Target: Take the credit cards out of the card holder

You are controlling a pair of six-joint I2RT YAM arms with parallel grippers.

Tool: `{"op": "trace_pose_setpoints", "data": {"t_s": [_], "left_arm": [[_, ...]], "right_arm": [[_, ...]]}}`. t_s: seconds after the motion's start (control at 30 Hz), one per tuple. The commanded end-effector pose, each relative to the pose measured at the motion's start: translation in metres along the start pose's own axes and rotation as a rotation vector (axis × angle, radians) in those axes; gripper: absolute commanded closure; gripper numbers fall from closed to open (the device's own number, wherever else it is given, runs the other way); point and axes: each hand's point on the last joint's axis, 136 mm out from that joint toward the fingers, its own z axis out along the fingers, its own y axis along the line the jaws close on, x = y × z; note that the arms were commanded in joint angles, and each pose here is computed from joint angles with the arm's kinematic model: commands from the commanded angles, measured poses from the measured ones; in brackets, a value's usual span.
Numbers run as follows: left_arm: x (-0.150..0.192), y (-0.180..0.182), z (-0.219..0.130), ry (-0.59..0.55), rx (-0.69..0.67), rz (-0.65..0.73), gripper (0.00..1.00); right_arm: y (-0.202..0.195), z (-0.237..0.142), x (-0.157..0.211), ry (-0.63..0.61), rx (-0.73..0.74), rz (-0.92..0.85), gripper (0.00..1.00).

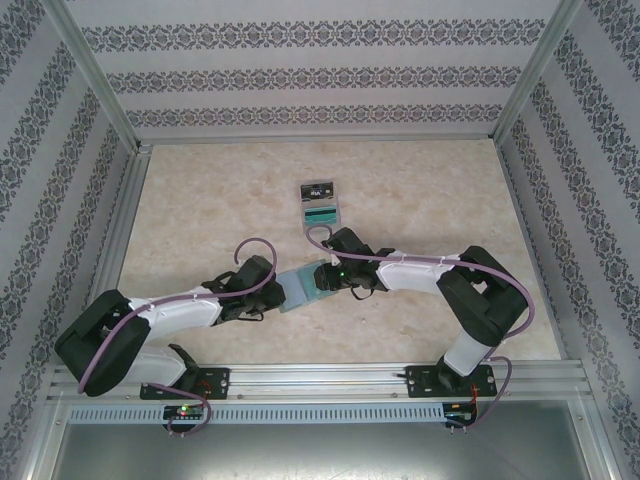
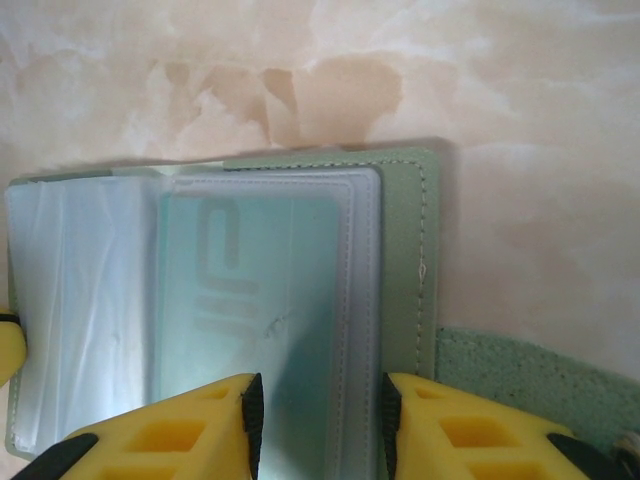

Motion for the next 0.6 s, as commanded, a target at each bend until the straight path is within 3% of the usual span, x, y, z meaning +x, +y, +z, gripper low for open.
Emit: {"op": "trace_pose_setpoints", "data": {"t_s": [0.0, 0.57], "left_arm": [[0.004, -0.003, 0.008, 0.028, 0.014, 0.005, 0.81], [0.005, -0.004, 0.008, 0.032, 0.020, 0.010, 0.80]], "right_arm": [[0.024, -0.002, 0.002, 0.027, -0.096, 0.004, 0.61], [0.061, -0.019, -0.005, 0.002, -0.171, -0.021, 0.61]]}}
